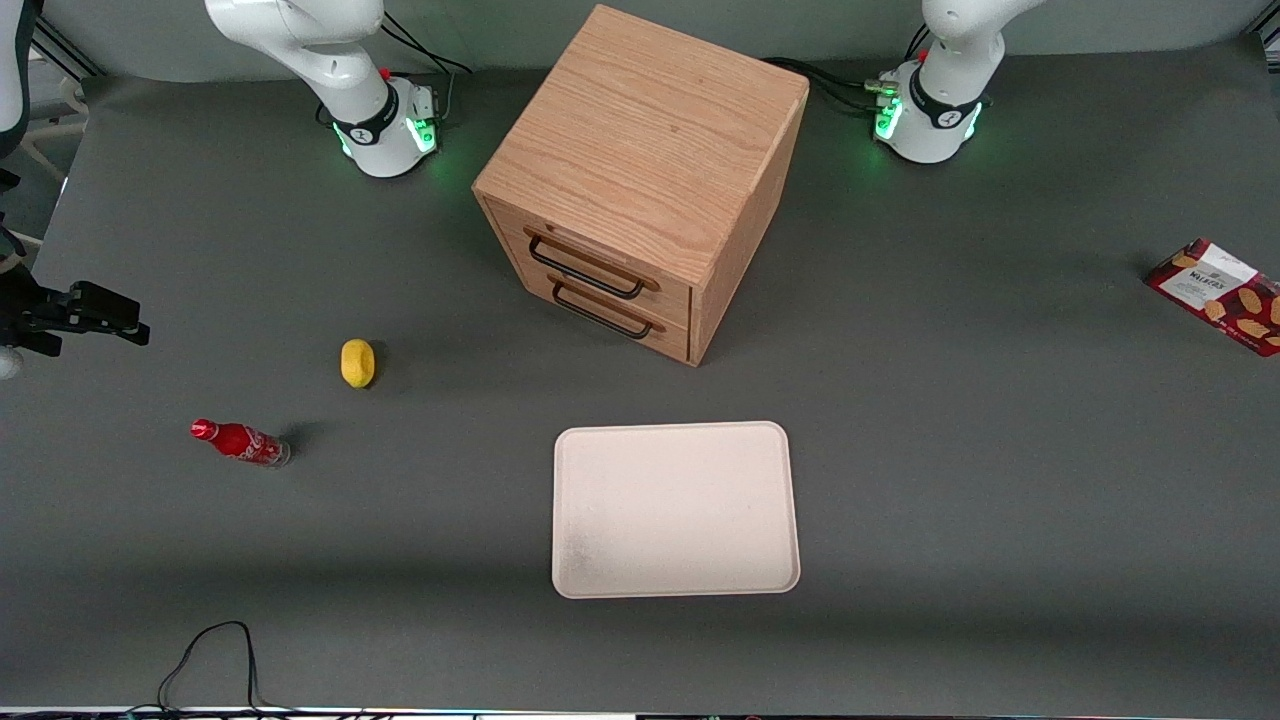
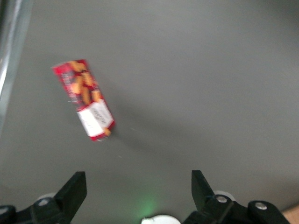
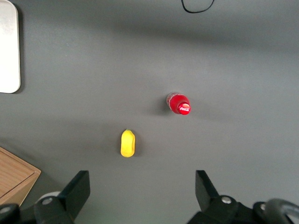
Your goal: Place red cookie box on tray
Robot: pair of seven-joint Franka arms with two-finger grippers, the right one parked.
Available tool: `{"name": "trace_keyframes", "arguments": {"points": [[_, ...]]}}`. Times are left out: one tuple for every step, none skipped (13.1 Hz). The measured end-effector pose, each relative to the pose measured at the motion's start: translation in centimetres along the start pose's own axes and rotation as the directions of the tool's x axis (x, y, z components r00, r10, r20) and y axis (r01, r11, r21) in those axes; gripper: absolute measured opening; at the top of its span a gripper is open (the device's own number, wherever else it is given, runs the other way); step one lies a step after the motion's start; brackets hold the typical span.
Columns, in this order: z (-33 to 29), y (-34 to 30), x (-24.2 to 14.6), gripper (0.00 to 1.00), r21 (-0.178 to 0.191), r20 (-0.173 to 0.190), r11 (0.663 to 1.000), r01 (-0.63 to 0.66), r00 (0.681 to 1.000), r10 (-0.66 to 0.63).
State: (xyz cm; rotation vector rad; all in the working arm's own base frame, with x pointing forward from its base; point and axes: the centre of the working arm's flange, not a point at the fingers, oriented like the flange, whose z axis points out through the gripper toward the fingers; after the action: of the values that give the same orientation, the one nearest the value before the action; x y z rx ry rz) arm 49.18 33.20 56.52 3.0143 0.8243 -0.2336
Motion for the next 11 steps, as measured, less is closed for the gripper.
{"name": "trace_keyframes", "arguments": {"points": [[1.1,-3.3,0.8,1.00,-0.005,-0.014,0.999,0.054,0.998,-0.054],[2.2,-7.0,1.5,1.00,-0.011,-0.027,0.994,0.111,0.993,-0.111],[3.4,-10.4,1.7,1.00,-0.018,-0.034,0.986,0.164,0.986,-0.164],[4.3,-13.3,1.5,1.00,-0.024,-0.031,0.978,0.206,0.978,-0.207],[4.9,-15.2,1.2,1.00,-0.029,-0.021,0.971,0.237,0.971,-0.238],[5.2,-16.4,0.8,1.00,-0.032,-0.013,0.964,0.264,0.964,-0.264],[5.4,-16.8,0.5,1.00,-0.034,-0.008,0.958,0.285,0.958,-0.286],[5.5,-16.8,0.0,1.00,-0.034,-0.003,0.953,0.300,0.954,-0.301],[5.6,-16.5,-0.4,1.00,-0.035,-0.001,0.950,0.310,0.951,-0.311],[5.8,-16.3,-1.0,1.00,-0.035,-0.007,0.946,0.323,0.946,-0.324],[6.1,-16.3,-1.7,1.00,-0.036,-0.015,0.938,0.345,0.938,-0.346]]}}
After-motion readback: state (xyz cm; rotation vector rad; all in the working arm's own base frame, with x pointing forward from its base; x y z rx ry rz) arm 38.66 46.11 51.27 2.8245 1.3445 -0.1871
